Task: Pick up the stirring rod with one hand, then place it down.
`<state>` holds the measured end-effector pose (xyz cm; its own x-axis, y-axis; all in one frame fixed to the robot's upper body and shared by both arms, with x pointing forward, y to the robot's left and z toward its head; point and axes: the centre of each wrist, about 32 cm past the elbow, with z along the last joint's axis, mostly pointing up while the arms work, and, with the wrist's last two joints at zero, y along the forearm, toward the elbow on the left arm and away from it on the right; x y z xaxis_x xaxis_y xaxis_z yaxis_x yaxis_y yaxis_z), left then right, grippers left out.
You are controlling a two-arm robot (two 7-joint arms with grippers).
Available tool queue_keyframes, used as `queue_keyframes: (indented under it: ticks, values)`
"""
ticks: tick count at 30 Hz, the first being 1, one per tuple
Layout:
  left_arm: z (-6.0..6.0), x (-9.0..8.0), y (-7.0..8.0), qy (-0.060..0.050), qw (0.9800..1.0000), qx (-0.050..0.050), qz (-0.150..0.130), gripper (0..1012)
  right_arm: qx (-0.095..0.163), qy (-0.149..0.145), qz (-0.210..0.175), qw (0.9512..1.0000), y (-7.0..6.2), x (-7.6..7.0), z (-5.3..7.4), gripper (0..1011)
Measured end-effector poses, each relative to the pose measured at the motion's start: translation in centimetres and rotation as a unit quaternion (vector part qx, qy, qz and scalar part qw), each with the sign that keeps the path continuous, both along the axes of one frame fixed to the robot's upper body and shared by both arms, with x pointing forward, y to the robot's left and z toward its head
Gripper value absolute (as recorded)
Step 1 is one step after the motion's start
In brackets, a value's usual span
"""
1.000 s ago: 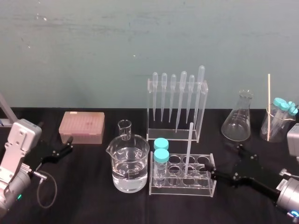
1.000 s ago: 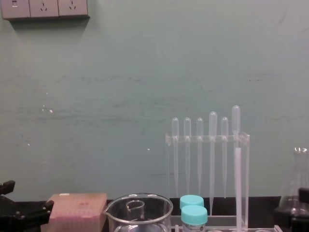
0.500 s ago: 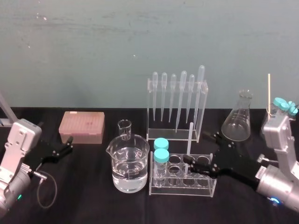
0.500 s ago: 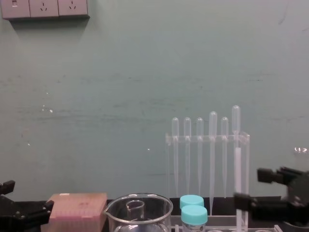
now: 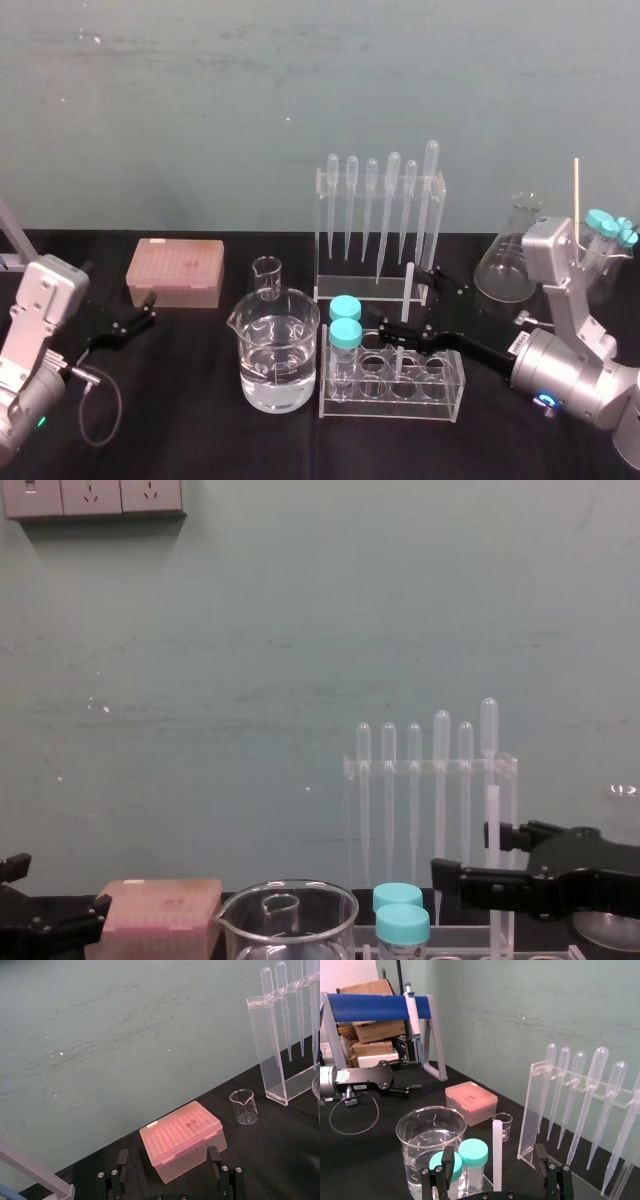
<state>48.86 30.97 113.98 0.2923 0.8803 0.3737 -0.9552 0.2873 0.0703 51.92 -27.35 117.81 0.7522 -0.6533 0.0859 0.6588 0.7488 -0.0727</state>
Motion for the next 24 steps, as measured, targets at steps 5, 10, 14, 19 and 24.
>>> queue_keyframes:
  ticks: [5, 10, 14, 19, 24]
  values:
    - [0.0, 0.0, 0.0, 0.0, 1.0, 0.0, 0.0, 1000, -0.001, 0.001, -0.003, 1.0, 0.32, 0.11, -0.11, 1003]
    - [0.0, 0.0, 0.0, 0.0, 1.0, 0.0, 0.0, 1000, -0.001, 0.001, -0.004, 1.0, 0.34, 0.11, -0.11, 1003]
    - [0.0, 0.0, 0.0, 0.0, 1.0, 0.0, 0.0, 1000, -0.001, 0.001, -0.004, 1.0, 0.32, 0.11, -0.11, 1003]
    - [0.0, 0.0, 0.0, 0.0, 1.0, 0.0, 0.0, 1000, 0.0, 0.002, -0.004, 1.0, 0.3, 0.1, -0.11, 928]
    - [0.0, 0.0, 0.0, 0.0, 1.0, 0.0, 0.0, 1000, 0.001, 0.002, -0.004, 1.0, 0.28, 0.09, -0.1, 814]
